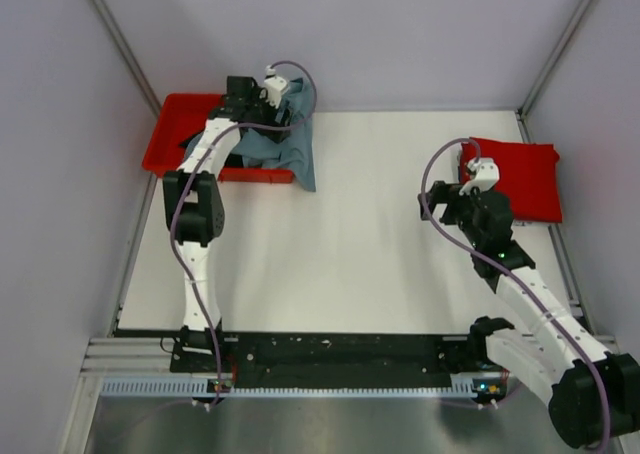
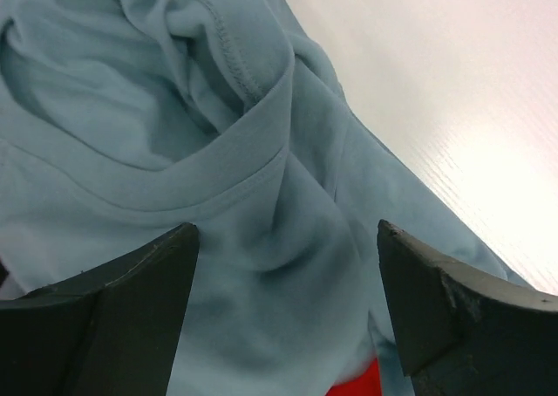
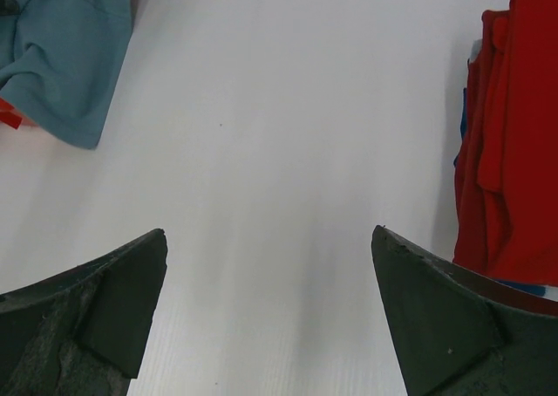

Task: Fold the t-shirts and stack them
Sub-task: Grab crumpled tshirt from bin with the left arm

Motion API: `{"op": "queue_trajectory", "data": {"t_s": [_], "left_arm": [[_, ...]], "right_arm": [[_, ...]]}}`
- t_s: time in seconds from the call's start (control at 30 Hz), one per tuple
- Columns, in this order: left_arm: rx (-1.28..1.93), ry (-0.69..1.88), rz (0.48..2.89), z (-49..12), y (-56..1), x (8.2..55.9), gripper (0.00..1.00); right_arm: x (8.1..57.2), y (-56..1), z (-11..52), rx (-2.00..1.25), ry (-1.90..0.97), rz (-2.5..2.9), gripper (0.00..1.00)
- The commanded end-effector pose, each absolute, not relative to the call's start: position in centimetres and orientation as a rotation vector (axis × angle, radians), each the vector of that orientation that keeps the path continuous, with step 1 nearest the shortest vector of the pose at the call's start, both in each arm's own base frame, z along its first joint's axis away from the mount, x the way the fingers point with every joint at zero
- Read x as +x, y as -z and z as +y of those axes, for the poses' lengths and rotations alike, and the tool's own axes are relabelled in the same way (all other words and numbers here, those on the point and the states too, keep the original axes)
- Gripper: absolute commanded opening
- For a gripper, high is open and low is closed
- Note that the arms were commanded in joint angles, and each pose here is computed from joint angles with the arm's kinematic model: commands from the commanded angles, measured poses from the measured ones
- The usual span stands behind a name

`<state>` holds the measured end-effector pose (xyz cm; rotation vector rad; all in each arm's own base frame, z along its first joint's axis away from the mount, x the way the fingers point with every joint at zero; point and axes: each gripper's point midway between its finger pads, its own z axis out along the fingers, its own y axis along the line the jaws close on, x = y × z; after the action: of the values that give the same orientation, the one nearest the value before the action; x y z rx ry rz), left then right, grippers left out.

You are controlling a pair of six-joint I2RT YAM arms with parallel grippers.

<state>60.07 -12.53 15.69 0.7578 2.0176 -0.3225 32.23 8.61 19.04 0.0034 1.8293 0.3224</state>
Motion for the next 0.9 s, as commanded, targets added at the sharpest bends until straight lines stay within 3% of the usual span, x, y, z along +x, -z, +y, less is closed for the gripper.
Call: {"op": "queue_trajectory", "data": {"t_s": [0.0, 0.17, 0.23, 0.27, 0.43, 0.63, 0.87], "left_arm": [[0.663, 0.147, 1.938, -11.8, -17.6, 63.5, 0.84], [0.667, 0.085, 1.968, -11.5, -15.6, 64.5, 0.44], [0.672, 0.059, 1.984, -11.2, -14.9, 64.6, 0.21], [0.67, 0.044, 1.992, -10.9, -14.7, 64.6, 0.0], [0.633, 0.009, 1.941, -10.4, -19.2, 64.3, 0.0], [0.558, -0.064, 1.647, -9.1, -37.1, 60.5, 0.0], [0.551, -0.1, 1.357, -8.4, -53.8, 50.5, 0.0]], "right_arm": [[32.8, -20.8, 9.6, -0.054, -0.356, 1.806, 0.99], [32.3, -20.9, 9.6, -0.08, -0.354, 1.816, 0.99], [32.1, -21.1, 9.5, -0.084, -0.35, 1.803, 0.99], [32.0, -21.2, 9.5, -0.087, -0.35, 1.797, 0.99], [31.7, -22.2, 9.7, -0.098, -0.367, 1.775, 0.99], [31.4, -23.4, 10.6, -0.128, -0.419, 1.751, 0.99], [30.6, -24.2, 11.9, -0.163, -0.513, 1.73, 0.98]]}}
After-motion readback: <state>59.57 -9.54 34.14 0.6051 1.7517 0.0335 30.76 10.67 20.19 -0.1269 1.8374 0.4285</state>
